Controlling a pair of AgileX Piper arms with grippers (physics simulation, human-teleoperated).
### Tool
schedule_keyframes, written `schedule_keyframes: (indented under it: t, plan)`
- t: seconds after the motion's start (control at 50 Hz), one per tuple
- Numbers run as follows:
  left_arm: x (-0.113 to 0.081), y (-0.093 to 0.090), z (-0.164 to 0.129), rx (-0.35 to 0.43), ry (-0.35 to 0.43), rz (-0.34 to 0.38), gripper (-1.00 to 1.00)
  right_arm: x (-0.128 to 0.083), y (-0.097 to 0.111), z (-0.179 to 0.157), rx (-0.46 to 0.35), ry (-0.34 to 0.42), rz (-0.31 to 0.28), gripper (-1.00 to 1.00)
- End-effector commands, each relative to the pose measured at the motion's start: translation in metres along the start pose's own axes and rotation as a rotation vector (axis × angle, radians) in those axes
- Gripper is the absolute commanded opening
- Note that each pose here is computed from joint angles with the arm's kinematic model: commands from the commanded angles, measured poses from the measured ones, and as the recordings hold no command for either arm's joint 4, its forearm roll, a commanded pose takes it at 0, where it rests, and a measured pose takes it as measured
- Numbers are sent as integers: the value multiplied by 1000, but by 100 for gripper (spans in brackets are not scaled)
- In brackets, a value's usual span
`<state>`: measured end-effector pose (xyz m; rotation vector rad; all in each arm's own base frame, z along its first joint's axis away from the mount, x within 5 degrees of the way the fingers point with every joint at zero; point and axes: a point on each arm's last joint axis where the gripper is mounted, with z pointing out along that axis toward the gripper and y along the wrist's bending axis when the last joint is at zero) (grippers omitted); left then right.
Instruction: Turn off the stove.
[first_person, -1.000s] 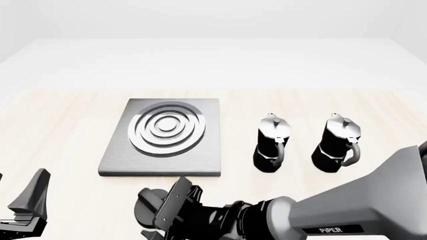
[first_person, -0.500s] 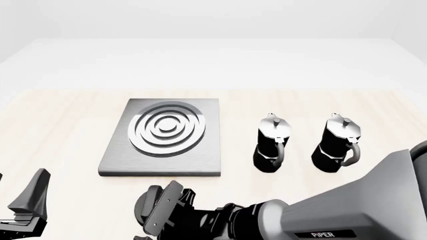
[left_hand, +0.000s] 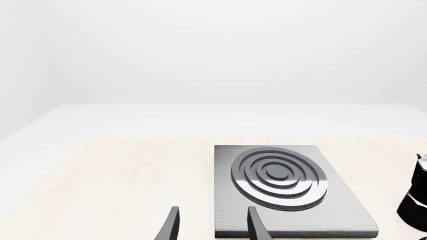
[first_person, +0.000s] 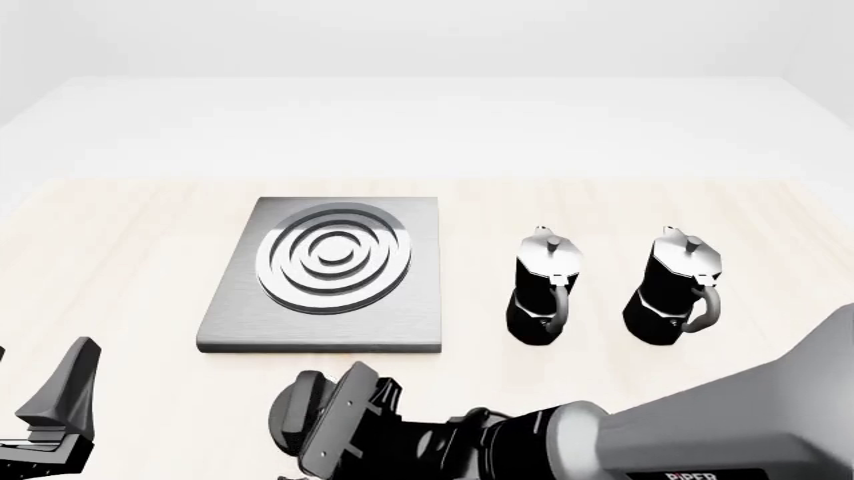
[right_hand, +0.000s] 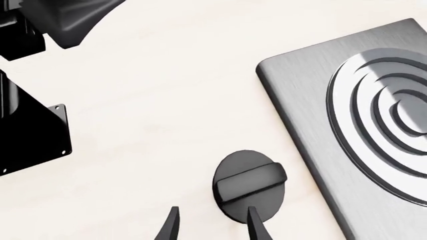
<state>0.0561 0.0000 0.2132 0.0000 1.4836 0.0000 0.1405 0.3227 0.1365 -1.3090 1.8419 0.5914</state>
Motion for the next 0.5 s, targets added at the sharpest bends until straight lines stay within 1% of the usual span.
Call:
schedule_keyframes:
  t: [0.02, 0.16, 0.28, 0.5]
  plan:
    - [0, 0, 0, 0, 0, 0, 100, 5, -8, -27, 16, -13, 2, 100]
    - [0, 0, 0, 0, 0, 0, 100, 7, -16, -53, 42, -30, 17, 100]
    - [0, 0, 0, 0, 0, 0, 100, 12, -22, -67, 63, -36, 25, 100]
    - [0, 0, 0, 0, 0, 0, 100, 20, -32, -103, 106, -55, 41, 100]
